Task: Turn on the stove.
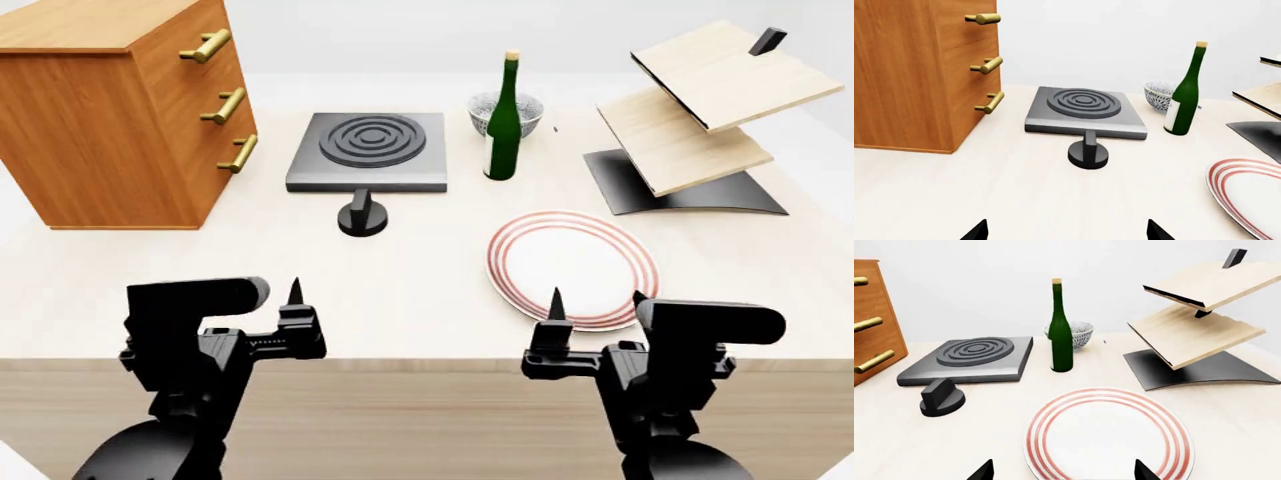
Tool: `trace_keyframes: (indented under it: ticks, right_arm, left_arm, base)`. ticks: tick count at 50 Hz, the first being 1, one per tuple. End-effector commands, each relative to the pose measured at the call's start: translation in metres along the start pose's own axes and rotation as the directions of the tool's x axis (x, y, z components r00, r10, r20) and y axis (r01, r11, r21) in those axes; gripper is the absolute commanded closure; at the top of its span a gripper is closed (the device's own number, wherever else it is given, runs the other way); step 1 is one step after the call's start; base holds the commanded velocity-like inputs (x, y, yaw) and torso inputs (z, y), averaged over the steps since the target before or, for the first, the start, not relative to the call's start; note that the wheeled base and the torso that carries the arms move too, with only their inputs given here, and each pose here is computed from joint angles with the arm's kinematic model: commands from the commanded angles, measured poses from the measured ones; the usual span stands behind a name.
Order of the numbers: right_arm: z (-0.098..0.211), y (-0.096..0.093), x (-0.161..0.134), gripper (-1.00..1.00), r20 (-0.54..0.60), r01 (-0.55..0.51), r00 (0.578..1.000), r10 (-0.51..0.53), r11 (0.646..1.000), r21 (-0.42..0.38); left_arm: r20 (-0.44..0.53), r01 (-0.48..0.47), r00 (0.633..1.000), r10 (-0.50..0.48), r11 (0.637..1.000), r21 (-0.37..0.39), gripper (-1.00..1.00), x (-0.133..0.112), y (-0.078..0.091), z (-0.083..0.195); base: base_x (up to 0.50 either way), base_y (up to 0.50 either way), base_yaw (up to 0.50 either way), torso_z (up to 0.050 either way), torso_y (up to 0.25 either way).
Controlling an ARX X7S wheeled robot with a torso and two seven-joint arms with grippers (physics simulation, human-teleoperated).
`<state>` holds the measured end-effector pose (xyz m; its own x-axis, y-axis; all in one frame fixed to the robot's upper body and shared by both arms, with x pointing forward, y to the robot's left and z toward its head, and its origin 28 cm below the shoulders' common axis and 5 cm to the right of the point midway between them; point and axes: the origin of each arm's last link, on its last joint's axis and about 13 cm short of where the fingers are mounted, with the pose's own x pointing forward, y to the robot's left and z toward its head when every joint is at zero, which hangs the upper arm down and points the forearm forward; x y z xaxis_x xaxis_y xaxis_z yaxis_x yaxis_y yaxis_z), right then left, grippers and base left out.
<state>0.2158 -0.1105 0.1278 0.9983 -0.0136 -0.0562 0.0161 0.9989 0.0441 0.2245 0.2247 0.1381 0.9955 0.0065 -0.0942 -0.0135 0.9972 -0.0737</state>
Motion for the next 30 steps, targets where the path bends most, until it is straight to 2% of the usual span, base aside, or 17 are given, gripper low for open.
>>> trace_keyframes:
  ticks: [1,6,10,13,30]
  right_arm:
    - [0.035,0.0,-0.02,-1.0,0.018,-0.025,1.0,0.025,0.999,-0.02]
    - [0.035,-0.002,-0.019,-1.0,0.026,-0.013,1.0,0.014,1.0,-0.02]
    - [0.033,-0.003,-0.02,-1.0,0.113,-0.011,0.994,0.013,1.0,-0.021]
    - [0.033,-0.003,-0.019,-1.0,0.09,-0.038,0.995,0.037,0.999,0.005]
    - [0.033,-0.002,-0.019,-1.0,0.076,-0.045,0.996,0.044,0.999,0.015]
  left_arm:
    - [0.003,0.048,0.999,-0.048,0.999,0.013,-1.0,-0.019,-0.001,0.035]
    - [0.01,0.037,0.999,-0.037,0.999,0.025,-1.0,-0.017,-0.001,0.033]
    - [0.02,0.029,0.999,-0.03,0.999,0.03,-1.0,-0.016,-0.001,0.031]
    - [0.02,0.024,1.0,-0.025,0.999,0.038,-1.0,-0.014,0.0,0.028]
    - [0.023,-0.002,1.0,0.001,1.0,0.03,-1.0,-0.01,0.003,0.024]
  base:
    - [0.0,0.0,0.0,0.0,0.0]
    - [0.0,0.0,0.0,0.0,0.0]
    - [0.03,0.0,0.0,0.0,0.0]
    - [0.5,-0.01,0.0,0.0,0.0]
    - [0.5,0.0,0.0,0.0,0.0]
